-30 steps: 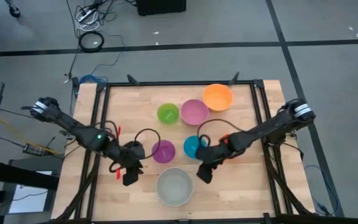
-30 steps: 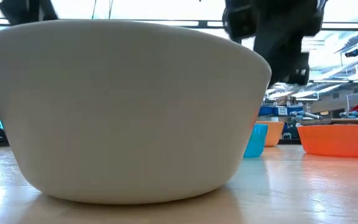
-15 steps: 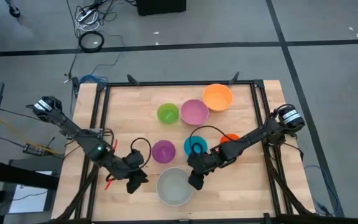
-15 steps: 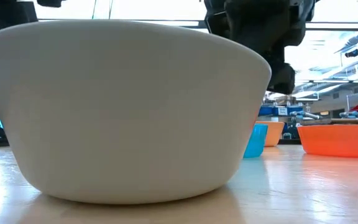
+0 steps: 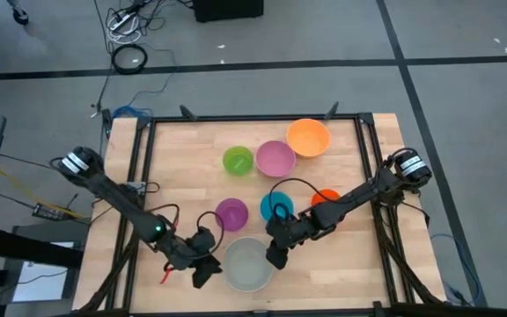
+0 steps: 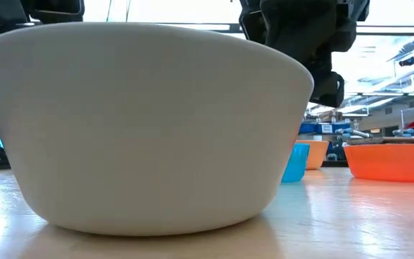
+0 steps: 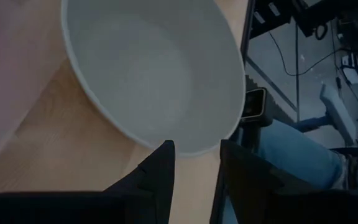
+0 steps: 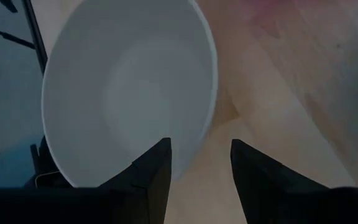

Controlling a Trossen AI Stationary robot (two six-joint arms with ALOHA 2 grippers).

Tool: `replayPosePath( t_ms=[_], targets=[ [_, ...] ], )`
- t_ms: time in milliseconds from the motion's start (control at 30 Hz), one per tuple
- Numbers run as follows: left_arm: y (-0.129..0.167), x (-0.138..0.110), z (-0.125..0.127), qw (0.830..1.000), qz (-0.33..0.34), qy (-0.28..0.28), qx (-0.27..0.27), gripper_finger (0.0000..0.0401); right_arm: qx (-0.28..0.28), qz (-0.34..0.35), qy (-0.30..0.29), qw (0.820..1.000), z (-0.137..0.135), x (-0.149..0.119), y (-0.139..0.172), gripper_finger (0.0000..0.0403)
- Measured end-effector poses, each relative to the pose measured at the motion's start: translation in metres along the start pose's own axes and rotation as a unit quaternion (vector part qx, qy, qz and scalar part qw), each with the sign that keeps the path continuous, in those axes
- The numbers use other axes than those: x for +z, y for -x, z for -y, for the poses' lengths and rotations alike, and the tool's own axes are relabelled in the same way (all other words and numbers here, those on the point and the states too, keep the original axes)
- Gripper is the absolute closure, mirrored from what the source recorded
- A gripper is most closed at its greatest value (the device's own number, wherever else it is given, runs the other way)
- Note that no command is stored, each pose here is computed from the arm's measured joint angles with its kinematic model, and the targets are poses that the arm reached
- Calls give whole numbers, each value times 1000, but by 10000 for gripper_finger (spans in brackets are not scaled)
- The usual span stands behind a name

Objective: Nest bowls inside each other
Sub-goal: Stack the grey bowl on top of the light orange bowl

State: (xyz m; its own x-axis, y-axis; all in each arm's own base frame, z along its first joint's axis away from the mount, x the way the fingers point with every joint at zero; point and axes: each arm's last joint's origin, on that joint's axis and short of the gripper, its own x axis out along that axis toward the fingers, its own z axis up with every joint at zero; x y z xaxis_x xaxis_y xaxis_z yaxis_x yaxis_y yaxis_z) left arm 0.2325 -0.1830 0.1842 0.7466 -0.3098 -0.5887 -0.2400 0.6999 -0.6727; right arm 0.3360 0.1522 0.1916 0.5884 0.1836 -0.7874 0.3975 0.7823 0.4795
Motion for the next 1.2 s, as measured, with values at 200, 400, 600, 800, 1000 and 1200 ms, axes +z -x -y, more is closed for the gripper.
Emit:
replayPosePath(
  t_ms=[200,400,600,800,1000,1200],
  targets=[
    [-7,-1,2,1000,9,4,-20,263,-7,11,4,1000,-2,-3,0,249],
    [-3,5,13,997,30,1,-70,263,3,15,4,1000,-4,-6,-14,249],
    [-3,5,16,996,26,-3,-88,263,5,10,4,1000,-1,-11,-34,249],
    [-2,7,20,993,35,-3,-111,263,-11,9,9,1000,5,-11,-42,285],
    [1,11,28,986,47,-15,-158,263,7,20,40,999,2,-2,-30,389],
    [8,18,36,978,70,-37,-196,263,25,47,51,997,-5,12,10,400]
  ],
)
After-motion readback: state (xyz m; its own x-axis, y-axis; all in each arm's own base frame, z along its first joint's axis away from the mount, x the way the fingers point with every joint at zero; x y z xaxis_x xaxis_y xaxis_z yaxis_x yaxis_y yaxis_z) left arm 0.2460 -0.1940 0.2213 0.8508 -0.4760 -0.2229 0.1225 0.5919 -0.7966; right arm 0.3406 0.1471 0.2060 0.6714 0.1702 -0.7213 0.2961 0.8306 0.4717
